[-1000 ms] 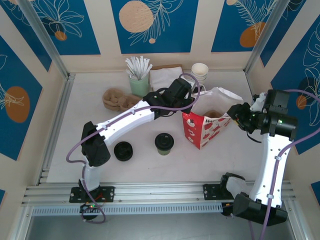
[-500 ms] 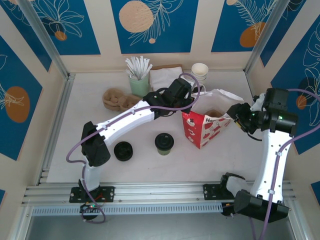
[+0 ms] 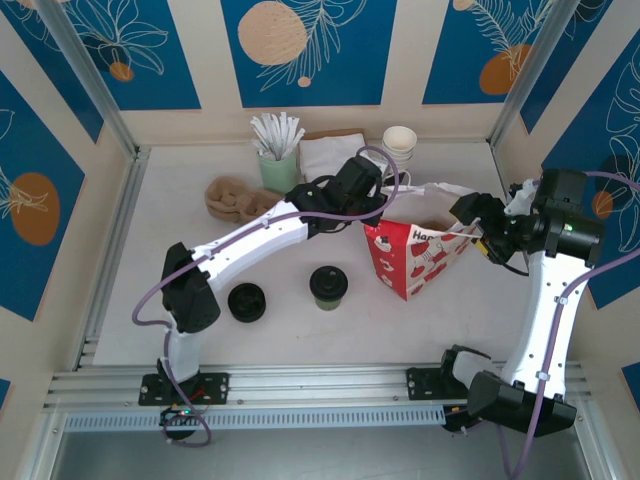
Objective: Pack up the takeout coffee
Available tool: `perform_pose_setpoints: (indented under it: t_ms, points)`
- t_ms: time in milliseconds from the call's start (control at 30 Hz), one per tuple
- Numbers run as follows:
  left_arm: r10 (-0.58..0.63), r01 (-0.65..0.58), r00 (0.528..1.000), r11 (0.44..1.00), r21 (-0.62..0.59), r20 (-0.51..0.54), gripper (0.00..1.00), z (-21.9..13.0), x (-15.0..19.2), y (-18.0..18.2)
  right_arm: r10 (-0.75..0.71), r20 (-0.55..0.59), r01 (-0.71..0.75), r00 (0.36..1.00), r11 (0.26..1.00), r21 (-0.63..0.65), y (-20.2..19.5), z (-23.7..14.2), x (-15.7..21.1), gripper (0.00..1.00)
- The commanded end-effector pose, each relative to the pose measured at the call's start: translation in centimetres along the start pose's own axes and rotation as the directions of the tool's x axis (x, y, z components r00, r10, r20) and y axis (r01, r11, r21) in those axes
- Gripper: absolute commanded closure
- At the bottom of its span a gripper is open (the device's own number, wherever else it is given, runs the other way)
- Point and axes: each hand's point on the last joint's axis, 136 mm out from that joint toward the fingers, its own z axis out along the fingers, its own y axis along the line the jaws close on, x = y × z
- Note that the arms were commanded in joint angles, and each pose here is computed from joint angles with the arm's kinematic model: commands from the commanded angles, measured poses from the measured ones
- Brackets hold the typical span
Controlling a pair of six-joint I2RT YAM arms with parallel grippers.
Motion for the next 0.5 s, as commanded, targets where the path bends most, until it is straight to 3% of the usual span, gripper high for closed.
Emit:
perform_pose_setpoints:
  t_ms: [0, 200, 400, 467]
  points:
    - [0.003, 0.0, 0.999, 0.997, -0.08, 0.044, 0.97, -1.5, -1.5, 3.0, -0.005, 0.01, 0.005, 1.0, 1.0, -0.016, 0.4, -0.9, 0.2, 0.18]
    - [0.0, -0.003, 0.999, 0.998, 0.069, 0.047, 0.95, -1.4, -1.7, -0.1, 0.007, -0.049, -0.012, 0.999, 0.995, -0.103, 1.7, 0.9, 0.8, 0.18]
    - [0.019, -0.032, 0.998, 0.979, 0.203, 0.064, 0.84, -2.6, -2.1, -3.0, -0.019, -0.12, 0.007, 0.993, 0.995, -0.101, 2.7, 3.2, 1.7, 0.18]
    - [0.019, -0.034, 0.997, 0.973, 0.227, 0.068, 0.73, -3.2, -2.3, -3.4, -0.032, -0.121, 0.02, 0.992, 0.995, -0.097, 2.8, 3.5, 1.7, 0.17]
